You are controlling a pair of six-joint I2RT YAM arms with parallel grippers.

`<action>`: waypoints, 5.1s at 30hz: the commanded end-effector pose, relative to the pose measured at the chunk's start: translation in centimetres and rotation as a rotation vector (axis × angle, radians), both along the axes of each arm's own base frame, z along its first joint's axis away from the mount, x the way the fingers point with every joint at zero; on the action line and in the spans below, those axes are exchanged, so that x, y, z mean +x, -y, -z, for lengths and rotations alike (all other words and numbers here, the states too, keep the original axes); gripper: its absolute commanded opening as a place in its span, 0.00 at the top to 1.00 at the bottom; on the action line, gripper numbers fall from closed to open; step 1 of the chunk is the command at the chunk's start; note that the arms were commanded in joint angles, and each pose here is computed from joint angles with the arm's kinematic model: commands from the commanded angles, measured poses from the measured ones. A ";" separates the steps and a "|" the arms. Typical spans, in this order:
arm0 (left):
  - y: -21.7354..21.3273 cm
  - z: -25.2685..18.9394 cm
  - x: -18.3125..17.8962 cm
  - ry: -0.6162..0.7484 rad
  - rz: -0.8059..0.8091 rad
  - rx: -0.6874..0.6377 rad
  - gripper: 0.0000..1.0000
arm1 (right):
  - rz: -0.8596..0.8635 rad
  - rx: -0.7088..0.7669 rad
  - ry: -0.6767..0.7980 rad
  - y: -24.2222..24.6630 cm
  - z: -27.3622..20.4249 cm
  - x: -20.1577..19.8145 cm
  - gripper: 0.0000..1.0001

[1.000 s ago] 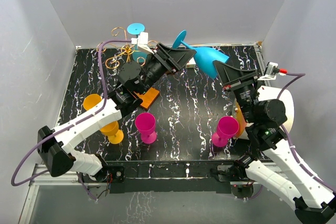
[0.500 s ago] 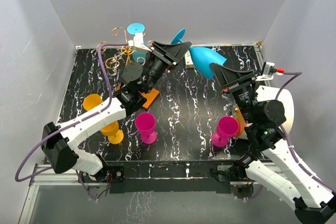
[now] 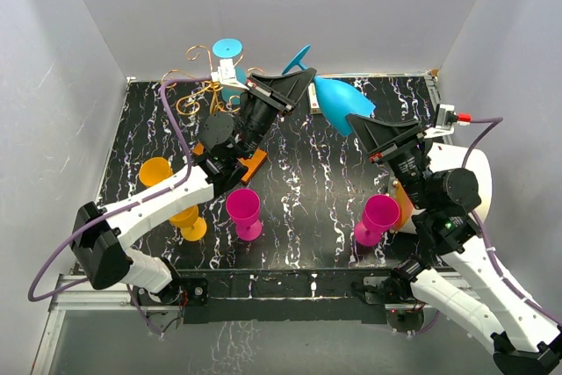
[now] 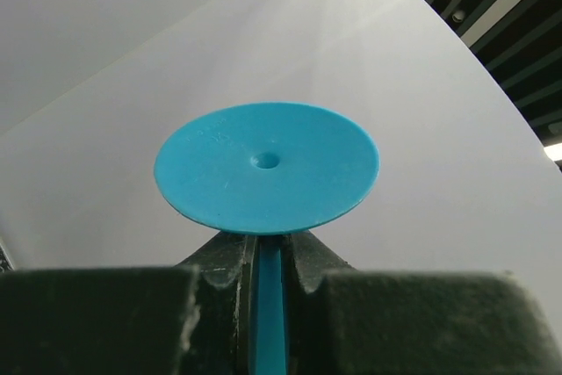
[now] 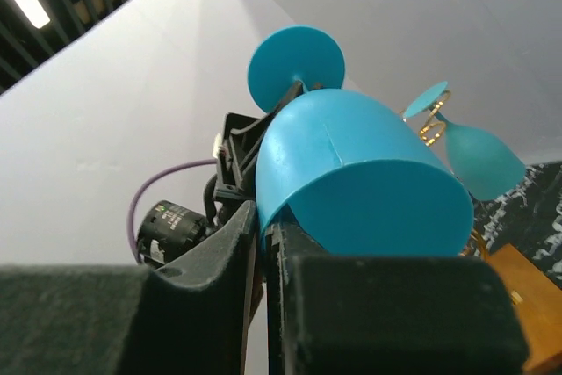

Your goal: Place the wine glass upside down on the wine glass rack

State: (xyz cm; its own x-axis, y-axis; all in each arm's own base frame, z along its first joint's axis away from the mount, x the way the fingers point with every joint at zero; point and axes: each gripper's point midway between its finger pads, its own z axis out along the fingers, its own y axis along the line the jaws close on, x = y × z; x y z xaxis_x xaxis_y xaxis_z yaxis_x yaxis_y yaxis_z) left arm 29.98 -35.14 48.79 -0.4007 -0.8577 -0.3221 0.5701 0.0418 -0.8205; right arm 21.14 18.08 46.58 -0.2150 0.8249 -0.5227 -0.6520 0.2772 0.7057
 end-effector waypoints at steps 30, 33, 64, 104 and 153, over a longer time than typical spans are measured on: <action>-0.3 5.9 -6.3 0.984 -0.114 0.930 1.00 | -0.099 -0.281 -0.179 -1.4 -1.5 -1.8 0.32; 0.0 6.0 -6.6 1.033 -0.112 0.941 1.00 | -0.107 -0.262 -0.254 -1.7 -0.8 -1.2 0.35; -0.2 6.7 -8.3 1.031 -0.041 0.890 1.00 | -0.197 -0.043 -0.462 -3.5 3.3 0.4 0.95; -2.6 8.0 -8.0 -0.195 0.384 0.510 0.42 | -0.257 -0.079 -0.369 -4.1 4.1 -0.8 1.00; -4.0 3.1 -2.1 -0.215 0.215 0.505 1.00 | 0.105 -0.085 -0.354 2.2 5.0 0.7 0.34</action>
State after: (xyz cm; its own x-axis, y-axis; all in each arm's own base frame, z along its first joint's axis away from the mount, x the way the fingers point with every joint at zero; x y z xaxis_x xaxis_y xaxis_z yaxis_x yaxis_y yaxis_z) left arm 26.50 -34.02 42.21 -0.7723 -0.3940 -0.4983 0.4062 0.2968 -0.8642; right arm 21.81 18.47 39.74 -0.4341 0.7653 -0.4753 -0.3325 0.3542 0.8740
